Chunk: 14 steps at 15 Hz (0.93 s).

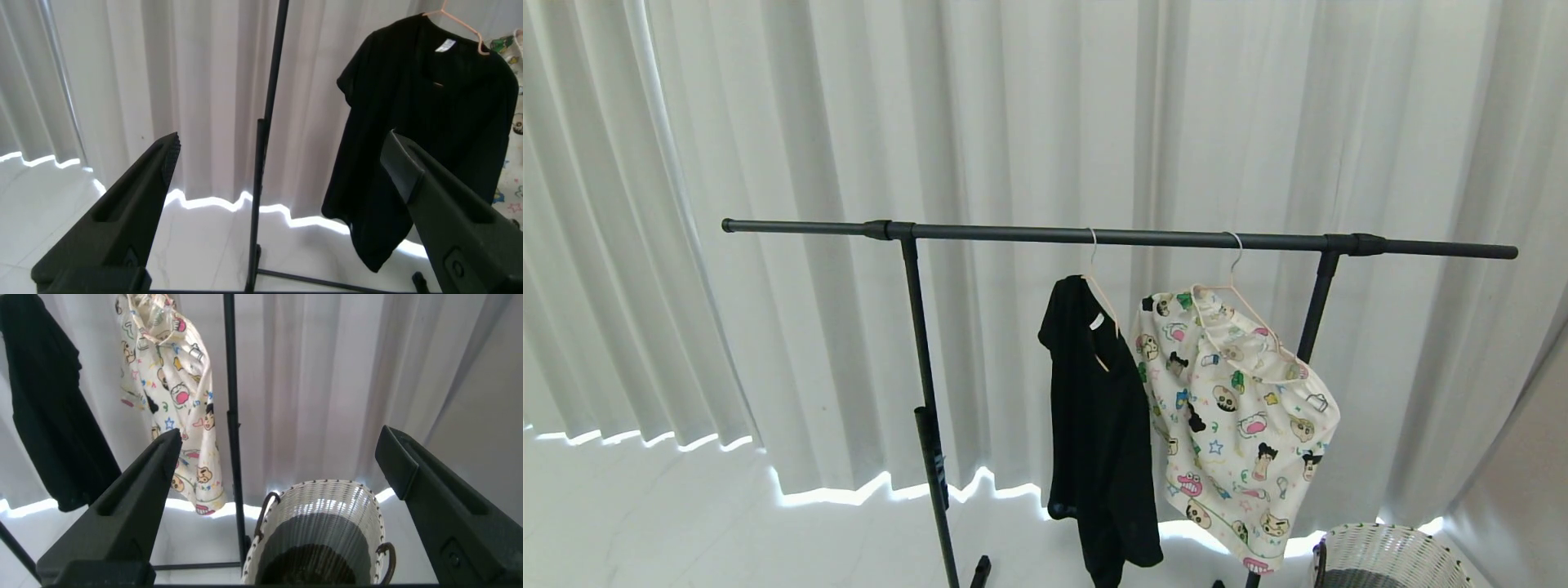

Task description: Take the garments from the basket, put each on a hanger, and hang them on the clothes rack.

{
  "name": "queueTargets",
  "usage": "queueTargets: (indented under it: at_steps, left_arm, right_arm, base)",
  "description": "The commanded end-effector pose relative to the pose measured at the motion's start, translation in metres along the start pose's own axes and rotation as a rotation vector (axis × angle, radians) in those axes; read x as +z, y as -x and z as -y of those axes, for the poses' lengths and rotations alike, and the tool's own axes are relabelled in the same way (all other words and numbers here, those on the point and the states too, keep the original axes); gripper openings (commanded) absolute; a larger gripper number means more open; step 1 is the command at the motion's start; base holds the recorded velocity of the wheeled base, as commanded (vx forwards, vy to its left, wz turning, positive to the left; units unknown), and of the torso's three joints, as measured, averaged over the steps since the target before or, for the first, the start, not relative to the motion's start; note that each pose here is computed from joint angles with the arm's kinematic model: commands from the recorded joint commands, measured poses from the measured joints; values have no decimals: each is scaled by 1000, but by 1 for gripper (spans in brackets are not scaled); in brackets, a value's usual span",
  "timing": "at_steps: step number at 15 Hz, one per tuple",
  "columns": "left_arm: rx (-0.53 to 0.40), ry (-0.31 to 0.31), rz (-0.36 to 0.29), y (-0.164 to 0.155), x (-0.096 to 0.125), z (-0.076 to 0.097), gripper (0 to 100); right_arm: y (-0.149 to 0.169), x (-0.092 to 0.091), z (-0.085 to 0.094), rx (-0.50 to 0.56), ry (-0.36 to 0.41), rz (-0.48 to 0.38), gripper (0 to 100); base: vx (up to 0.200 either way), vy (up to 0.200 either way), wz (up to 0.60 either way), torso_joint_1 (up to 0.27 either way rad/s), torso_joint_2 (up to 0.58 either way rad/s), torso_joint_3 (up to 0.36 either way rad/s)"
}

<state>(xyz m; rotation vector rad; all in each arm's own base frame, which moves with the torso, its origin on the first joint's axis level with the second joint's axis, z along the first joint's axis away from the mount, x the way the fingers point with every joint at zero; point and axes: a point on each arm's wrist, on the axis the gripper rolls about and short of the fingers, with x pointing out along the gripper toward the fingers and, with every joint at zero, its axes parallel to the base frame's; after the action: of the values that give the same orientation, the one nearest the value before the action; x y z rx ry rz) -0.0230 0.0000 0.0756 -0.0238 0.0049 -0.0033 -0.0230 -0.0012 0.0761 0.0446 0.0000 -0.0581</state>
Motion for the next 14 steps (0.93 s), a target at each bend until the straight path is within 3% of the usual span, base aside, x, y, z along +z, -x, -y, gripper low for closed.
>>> queueTargets:
  at_steps: [1, 14]
  left_arm:
    - [0, 1, 0, 0, 0, 0, 100]
    - [0, 1, 0, 0, 0, 0, 100]
  right_arm:
    - [0, 0, 0, 0, 0, 1, 100]
    - [0, 0, 0, 0, 0, 1, 100]
  base:
    - [0, 0, 0, 0, 0, 0]
    - [0, 0, 0, 0, 0, 0]
